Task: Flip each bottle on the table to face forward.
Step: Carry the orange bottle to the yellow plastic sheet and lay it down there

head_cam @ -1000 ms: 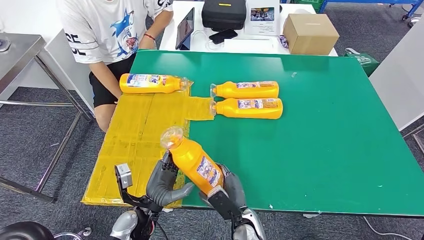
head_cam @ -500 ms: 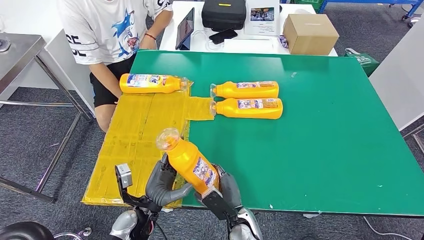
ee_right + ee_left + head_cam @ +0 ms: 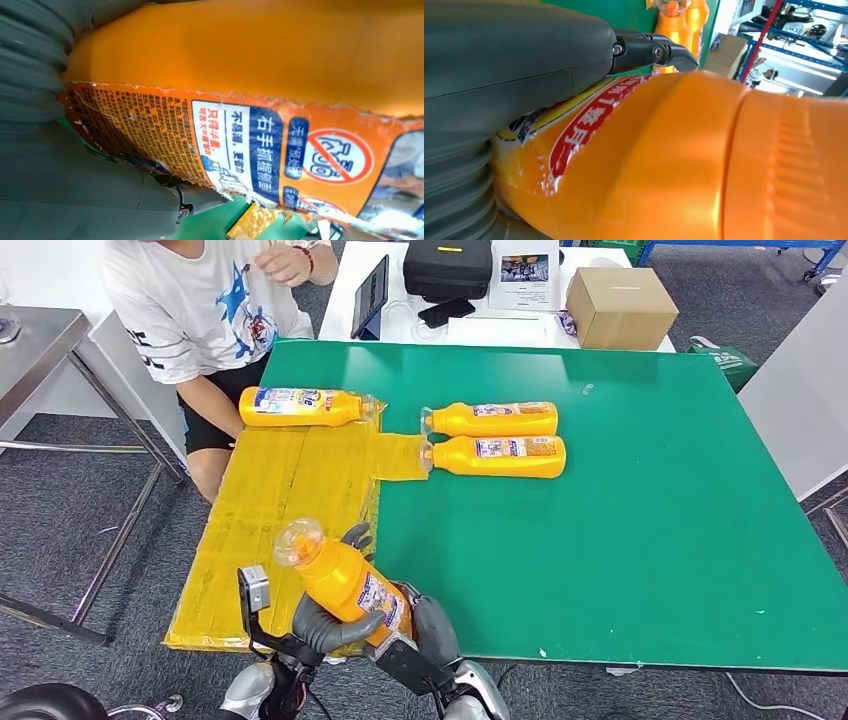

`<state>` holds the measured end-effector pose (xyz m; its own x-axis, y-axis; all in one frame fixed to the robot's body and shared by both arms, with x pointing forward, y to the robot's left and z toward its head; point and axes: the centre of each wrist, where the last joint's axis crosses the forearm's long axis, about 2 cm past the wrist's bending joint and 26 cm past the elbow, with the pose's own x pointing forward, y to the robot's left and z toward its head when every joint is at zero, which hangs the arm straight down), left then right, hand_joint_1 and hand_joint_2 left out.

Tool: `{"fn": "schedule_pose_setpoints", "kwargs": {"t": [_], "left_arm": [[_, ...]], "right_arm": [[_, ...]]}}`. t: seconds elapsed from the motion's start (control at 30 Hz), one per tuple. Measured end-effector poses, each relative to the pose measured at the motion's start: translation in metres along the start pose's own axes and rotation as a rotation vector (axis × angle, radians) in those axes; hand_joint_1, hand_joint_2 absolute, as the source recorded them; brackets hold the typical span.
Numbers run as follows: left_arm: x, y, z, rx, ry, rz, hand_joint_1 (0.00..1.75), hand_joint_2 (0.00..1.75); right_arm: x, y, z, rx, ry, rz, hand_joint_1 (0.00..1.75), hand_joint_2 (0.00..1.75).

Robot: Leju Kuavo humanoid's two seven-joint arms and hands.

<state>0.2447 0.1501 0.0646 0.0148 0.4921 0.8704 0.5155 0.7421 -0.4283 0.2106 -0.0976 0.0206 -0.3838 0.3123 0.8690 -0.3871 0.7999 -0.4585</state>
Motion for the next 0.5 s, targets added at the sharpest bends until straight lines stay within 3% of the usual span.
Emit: {"fn": "schedule_pose_setpoints", "kwargs": {"t": [0.33,0.37,0.47,0.5], "left_arm": [[-0.002,0.006,0.006,0.01,-0.006,0.056,0.0,1.75],[-0.002,0.007,0.006,0.008,-0.013,0.076,0.26,1.75],[-0.001,0.008,0.009,-0.004,-0.042,0.146,1.57,1.75],[-0.001,0.009,0.01,-0.01,-0.049,0.163,1.75,1.75]], "right_arm": [[0.002,0.01,-0.005,0.084,-0.013,0.016,1.75,1.75],[0.001,0.01,-0.005,0.092,-0.014,0.017,1.75,1.75],[0.001,0.012,-0.006,0.117,-0.013,0.016,1.75,1.75],[0.001,0.013,-0.005,0.122,-0.012,0.015,1.75,1.75]]}}
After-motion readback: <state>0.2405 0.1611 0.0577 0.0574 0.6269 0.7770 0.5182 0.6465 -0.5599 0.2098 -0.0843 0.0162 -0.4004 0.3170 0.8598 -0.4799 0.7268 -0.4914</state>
